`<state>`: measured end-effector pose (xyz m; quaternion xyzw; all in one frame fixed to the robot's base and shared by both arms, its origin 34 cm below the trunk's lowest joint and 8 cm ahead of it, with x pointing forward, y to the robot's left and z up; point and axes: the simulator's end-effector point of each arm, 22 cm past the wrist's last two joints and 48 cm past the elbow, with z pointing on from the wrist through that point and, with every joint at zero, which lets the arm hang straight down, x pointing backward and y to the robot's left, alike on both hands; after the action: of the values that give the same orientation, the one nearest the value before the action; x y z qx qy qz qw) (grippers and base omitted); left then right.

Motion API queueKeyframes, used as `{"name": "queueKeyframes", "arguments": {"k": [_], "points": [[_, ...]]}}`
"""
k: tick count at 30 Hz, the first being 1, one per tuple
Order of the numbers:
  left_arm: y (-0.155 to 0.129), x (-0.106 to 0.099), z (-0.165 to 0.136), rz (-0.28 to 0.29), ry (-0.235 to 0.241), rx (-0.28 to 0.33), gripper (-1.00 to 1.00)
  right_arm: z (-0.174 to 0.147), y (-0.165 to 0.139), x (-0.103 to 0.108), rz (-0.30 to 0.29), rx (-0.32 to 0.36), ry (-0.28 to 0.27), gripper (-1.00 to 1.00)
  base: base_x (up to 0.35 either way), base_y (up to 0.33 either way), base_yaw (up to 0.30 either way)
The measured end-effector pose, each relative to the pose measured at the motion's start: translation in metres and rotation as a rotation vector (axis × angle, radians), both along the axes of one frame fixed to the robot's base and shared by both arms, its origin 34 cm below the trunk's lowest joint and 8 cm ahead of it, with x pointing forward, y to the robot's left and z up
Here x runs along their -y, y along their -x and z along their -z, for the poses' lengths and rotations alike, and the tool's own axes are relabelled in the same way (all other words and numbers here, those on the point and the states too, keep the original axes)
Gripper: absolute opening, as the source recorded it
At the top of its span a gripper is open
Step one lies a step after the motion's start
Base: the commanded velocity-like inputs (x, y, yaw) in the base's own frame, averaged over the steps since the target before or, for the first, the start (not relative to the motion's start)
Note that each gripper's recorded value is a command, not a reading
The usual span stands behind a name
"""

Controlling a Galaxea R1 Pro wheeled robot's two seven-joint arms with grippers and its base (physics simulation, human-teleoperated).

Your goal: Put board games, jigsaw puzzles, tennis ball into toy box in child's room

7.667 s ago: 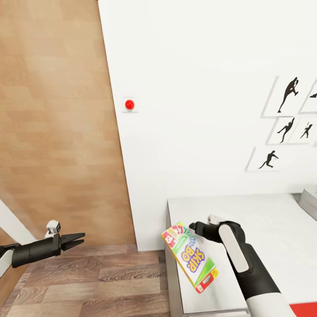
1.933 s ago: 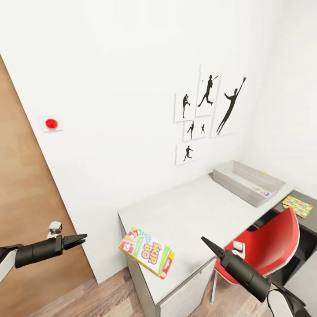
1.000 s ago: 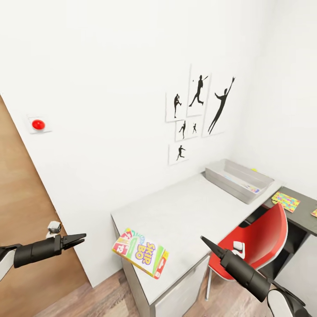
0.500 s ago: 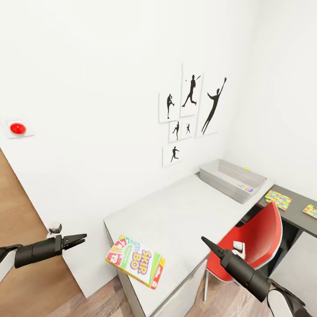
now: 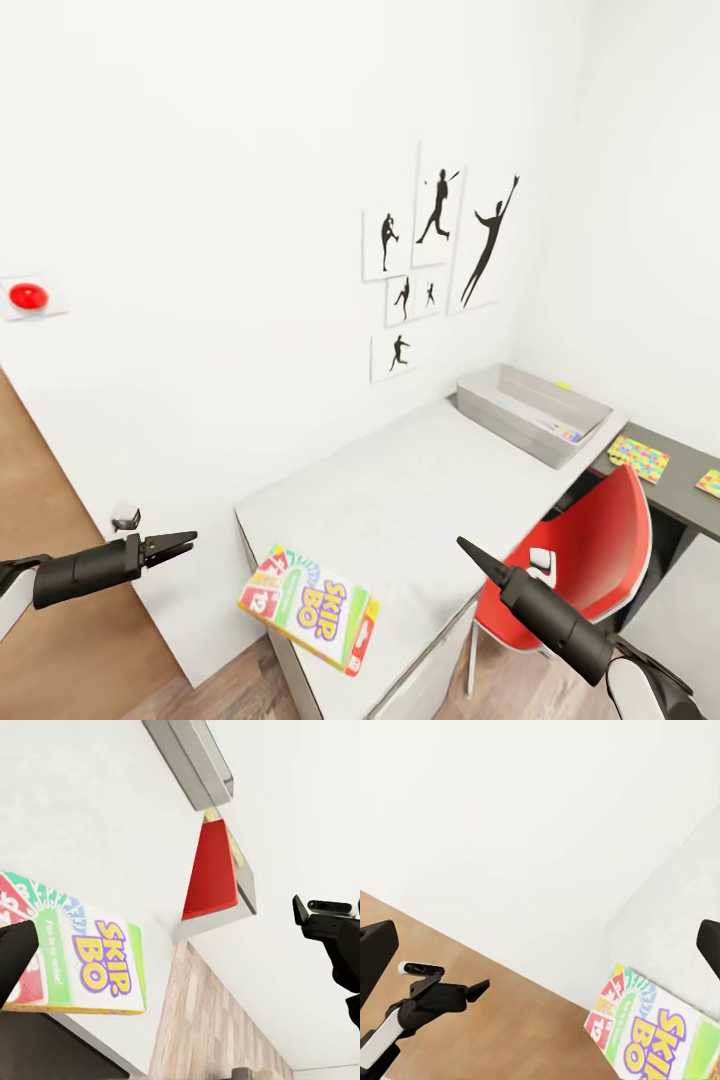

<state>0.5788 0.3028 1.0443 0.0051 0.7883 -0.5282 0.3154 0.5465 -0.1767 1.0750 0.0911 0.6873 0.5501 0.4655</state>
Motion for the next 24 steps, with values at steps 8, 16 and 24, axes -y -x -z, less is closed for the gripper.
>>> {"name": "queueKeyframes", "arguments": {"k": [8,16,24], "points": [[0.0001,0.0,-0.0008,0.0,0.0,0.001,1.0,-0.0008,0.0003,0.0,-0.001,0.002,0.0,1.0,0.184,0.087,-0.157],[-0.0001,-0.0004,-0.0039,0.001,0.002,0.008,1.0,-0.003,0.0006,-0.0001,-0.001,0.007,-0.002,1.0,0.039,0.012,-0.255],[0.0002,-0.0005,-0.0063,0.001,0.002,0.013,1.0,-0.0049,0.0009,-0.0001,-0.001,0.011,-0.001,1.0,-0.015,0.012,-0.266]]}}
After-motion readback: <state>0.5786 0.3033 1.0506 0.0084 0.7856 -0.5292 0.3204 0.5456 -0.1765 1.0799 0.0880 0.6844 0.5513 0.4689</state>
